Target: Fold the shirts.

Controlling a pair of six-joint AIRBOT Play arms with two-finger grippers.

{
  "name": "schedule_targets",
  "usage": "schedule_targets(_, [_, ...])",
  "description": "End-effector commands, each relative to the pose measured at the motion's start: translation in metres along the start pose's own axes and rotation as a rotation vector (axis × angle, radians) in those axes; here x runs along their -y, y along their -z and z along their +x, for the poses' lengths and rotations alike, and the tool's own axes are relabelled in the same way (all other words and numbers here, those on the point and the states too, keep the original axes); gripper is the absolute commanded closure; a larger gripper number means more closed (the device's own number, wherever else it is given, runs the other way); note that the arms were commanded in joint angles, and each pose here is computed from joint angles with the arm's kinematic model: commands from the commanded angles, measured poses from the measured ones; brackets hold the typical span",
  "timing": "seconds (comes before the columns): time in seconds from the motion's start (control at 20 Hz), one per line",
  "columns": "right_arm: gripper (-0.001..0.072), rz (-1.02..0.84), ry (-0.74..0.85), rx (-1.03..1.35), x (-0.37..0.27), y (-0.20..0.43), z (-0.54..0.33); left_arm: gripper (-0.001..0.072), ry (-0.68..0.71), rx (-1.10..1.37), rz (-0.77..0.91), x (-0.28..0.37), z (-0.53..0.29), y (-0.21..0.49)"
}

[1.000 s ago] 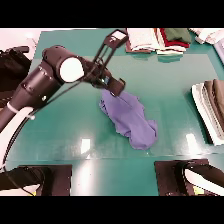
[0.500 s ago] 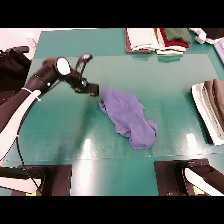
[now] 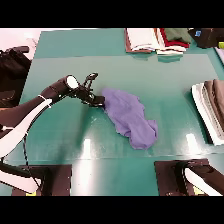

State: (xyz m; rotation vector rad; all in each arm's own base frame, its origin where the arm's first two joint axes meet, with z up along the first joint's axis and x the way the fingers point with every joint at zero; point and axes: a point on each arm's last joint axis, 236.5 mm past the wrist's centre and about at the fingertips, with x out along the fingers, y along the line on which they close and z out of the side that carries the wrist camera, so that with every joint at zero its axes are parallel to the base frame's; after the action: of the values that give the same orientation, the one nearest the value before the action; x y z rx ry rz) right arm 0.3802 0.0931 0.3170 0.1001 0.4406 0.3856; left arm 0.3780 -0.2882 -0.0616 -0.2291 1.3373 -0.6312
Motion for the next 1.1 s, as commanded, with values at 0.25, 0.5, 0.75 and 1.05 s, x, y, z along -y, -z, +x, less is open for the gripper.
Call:
schedule_targets(0.25, [0.0693,0.205,0.062,-0.52,0.054,0.152,-0.017,0.0681,-0.118,0.081,0.099,-0.026,-0.068,-0.034])
schedule_targets(0.5, [0.0277,0.524,0.032,-0.842,0.06,0.321,-0.003,0.068,-0.153,0.174,0.132,-0.025,-0.105,-0.05])
schedule_targets(0.75, [0.0277,0.677,-0.103,-0.98,0.001,0.406,0.041,0.068,-0.153,0.169,0.131,-0.025,-0.105,-0.049])
schedule_targets(1.05, [0.053,0.506,-0.166,-1.019,-0.039,0.418,0.096,0.068,-0.179,0.116,0.143,-0.032,-0.104,-0.038])
